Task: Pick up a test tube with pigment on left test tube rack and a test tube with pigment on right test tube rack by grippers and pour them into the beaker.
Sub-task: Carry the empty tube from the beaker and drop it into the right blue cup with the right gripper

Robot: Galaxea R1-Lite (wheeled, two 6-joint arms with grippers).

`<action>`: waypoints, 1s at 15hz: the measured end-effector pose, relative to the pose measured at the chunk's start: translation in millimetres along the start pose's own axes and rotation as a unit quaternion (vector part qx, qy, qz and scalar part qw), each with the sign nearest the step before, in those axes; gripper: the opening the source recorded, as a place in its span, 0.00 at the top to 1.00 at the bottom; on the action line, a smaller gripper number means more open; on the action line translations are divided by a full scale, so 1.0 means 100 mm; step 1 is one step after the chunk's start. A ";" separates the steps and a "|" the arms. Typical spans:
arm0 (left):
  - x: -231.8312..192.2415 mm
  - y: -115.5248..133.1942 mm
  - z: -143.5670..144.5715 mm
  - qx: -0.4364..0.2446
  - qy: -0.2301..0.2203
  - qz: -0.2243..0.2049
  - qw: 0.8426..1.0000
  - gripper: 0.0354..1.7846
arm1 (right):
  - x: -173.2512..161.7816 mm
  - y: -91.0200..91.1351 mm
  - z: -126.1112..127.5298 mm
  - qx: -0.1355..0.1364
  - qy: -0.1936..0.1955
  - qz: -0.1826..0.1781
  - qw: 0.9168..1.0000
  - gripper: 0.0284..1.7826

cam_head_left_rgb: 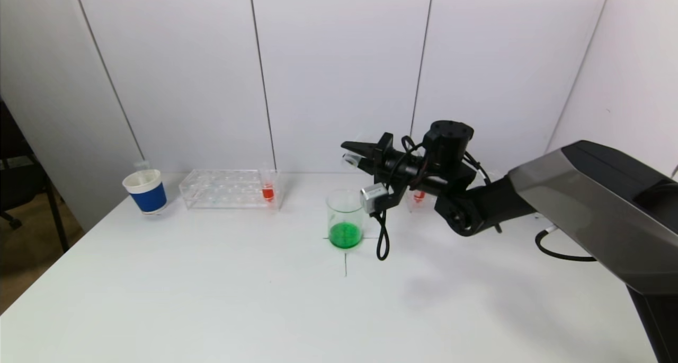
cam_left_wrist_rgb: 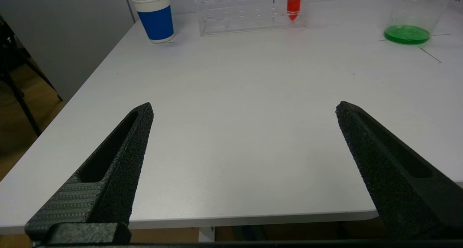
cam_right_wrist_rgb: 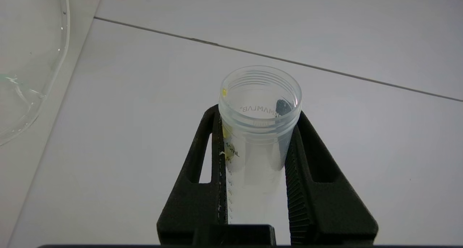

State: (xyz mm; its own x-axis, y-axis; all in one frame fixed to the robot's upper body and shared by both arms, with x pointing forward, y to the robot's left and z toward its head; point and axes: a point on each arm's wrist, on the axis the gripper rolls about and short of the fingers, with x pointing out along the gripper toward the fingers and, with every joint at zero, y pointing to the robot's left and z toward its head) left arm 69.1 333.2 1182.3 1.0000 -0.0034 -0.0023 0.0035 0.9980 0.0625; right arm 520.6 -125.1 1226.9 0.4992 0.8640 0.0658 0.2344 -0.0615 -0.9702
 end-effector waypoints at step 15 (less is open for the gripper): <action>0.00 0.00 0.00 0.000 0.000 0.000 1.000 0.01 | 0.04 0.02 0.12 0.213 0.060 -0.003 0.975 0.72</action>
State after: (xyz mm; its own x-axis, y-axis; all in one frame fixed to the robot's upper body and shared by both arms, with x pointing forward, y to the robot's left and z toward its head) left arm 69.1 333.2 1182.2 1.0000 -0.0036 -0.0028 0.0038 0.9981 0.0623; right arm 513.0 -115.5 1222.7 0.5995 0.7969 0.0742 -0.1163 0.1784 -0.9771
